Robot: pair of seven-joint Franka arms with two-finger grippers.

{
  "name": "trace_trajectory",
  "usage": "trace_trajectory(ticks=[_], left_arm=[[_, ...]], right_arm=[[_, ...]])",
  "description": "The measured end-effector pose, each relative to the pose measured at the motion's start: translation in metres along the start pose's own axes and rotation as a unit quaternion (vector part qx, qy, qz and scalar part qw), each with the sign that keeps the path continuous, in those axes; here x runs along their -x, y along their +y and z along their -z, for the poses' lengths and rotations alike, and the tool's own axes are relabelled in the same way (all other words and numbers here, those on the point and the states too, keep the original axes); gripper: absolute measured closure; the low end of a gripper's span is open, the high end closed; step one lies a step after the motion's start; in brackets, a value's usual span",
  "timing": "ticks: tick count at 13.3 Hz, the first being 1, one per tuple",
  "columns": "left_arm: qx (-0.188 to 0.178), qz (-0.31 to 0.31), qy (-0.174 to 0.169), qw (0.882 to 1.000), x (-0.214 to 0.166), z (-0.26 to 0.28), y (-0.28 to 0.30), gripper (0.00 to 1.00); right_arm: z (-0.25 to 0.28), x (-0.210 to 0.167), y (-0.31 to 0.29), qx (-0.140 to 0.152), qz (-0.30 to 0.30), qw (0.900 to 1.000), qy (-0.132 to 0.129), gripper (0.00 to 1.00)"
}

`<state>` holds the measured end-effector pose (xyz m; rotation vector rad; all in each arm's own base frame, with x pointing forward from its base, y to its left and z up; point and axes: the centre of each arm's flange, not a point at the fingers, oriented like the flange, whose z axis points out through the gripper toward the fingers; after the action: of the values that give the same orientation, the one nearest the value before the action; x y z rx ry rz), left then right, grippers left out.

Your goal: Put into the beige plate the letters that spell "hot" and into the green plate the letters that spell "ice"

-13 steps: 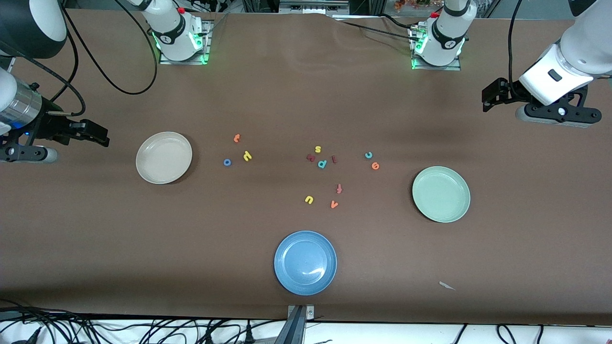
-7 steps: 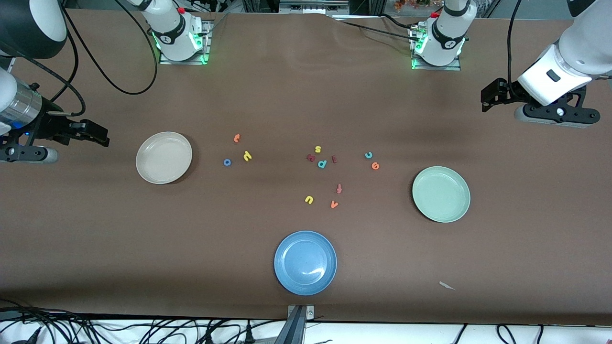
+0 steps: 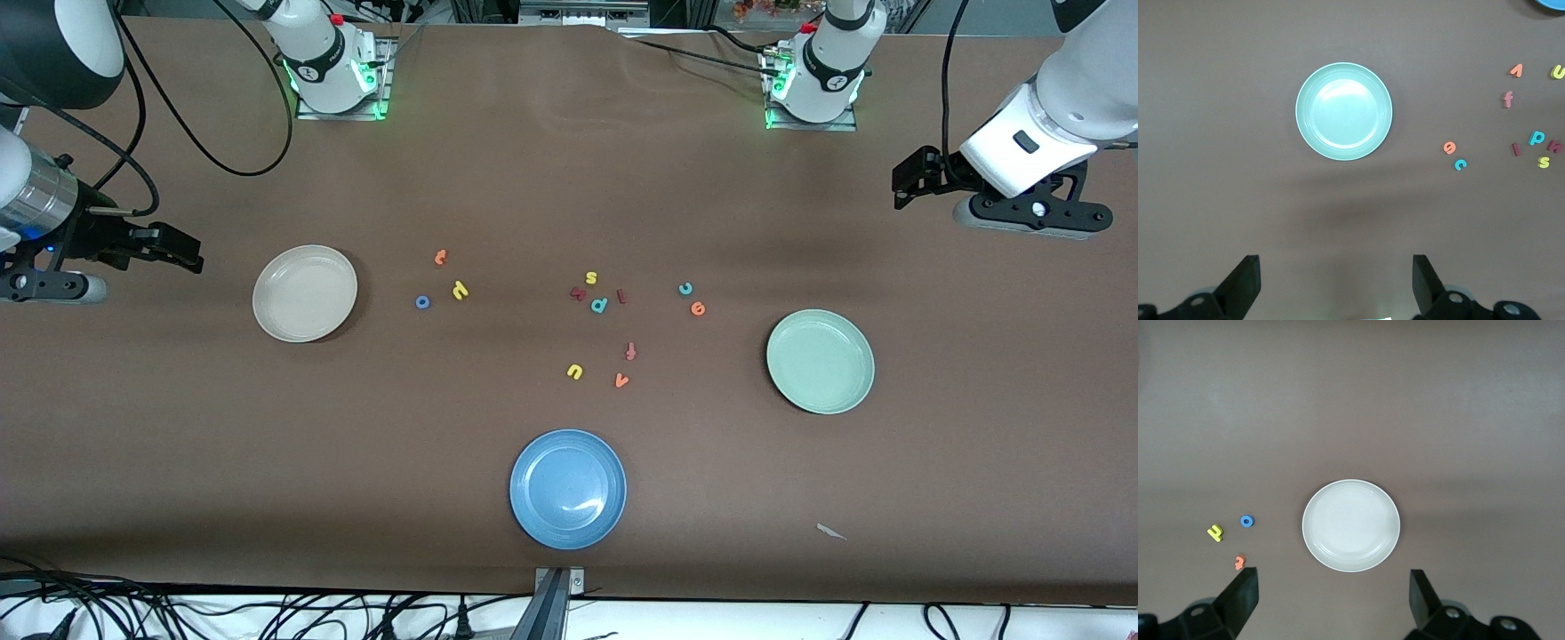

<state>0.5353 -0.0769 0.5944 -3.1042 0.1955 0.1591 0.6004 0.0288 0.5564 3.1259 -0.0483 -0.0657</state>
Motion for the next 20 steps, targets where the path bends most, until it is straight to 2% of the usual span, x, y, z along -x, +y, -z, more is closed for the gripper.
trace_trajectory(ticks=[16,20], left_arm=[[0.0,-0.001,-0.001,1.0,-0.001,-0.001,0.001,0.0],[0.008,-0.009,-0.021,1.0,-0.013,-0.022,0.01,0.0]], right_arm=[[0.0,0.0,-0.001,0.0,0.001,1.0,0.0,0.0],[-0.001,0.001,-0.016,0.0,0.013,1.0,-0.001,0.0]])
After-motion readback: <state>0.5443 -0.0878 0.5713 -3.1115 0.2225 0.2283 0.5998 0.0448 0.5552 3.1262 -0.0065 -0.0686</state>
